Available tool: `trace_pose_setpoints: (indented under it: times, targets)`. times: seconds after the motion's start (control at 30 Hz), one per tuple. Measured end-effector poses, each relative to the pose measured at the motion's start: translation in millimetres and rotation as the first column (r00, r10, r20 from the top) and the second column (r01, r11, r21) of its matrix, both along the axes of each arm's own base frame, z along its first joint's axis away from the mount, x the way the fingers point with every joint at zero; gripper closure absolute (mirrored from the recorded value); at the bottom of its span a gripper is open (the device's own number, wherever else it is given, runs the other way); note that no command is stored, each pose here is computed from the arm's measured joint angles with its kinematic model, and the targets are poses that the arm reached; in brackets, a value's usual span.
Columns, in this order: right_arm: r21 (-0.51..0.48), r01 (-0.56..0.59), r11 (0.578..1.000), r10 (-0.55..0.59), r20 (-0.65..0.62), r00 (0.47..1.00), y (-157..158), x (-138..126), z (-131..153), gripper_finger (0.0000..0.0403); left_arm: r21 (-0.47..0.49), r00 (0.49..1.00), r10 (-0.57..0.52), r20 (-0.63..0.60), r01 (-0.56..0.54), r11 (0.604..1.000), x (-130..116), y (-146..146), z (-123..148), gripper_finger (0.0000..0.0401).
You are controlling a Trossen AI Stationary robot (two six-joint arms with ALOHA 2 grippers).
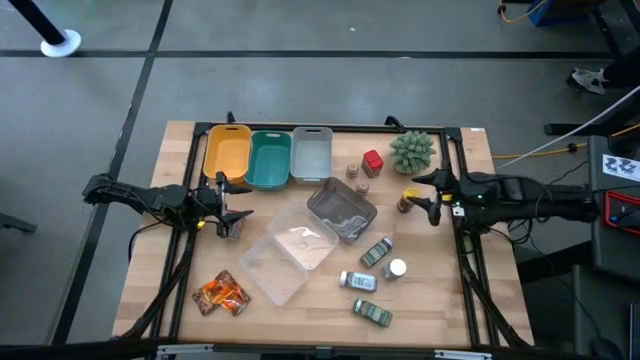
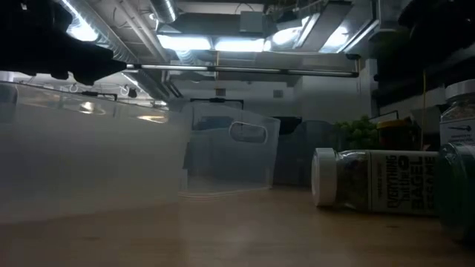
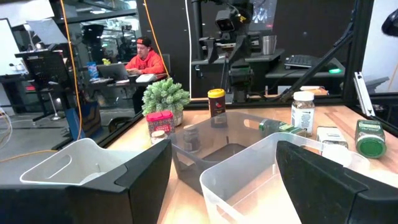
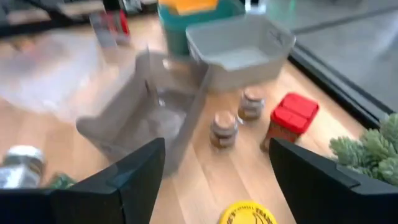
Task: Sort spices by type
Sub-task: Put the yellow seasoning bottle into the black transparent bin
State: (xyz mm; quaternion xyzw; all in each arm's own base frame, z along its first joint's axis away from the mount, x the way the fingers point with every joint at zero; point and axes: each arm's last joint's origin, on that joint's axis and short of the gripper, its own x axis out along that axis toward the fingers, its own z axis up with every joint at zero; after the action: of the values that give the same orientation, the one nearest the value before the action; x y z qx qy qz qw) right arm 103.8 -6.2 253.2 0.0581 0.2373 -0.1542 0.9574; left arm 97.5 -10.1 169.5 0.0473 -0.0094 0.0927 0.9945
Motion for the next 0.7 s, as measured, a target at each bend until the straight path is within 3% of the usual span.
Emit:
trace_pose_setpoints:
  times: [0.2,0.4,0.7]
  targets:
    - [0.032,0.038,0.999,-0.029,-0.237,0.971,0.3,21.4,8.7,0.0116,0.0,1.0,0.0,0.0,0.0,1.0,0.0,0.0,0.0,0.0127]
    - [0.044,0.167,0.985,-0.128,-0.462,0.878,-0.6,43.1,7.0,0.0116,-0.004,1.0,0.0,0.001,0.0,1.0,0.0,0.0,0.0,0.0127]
    - [0.033,0.254,0.967,-0.177,-0.629,0.757,-15.1,73.2,-10.6,0.0116,-0.005,1.0,0.0,0.001,0.0,1.0,0.0,0.0,0.0,0.0127]
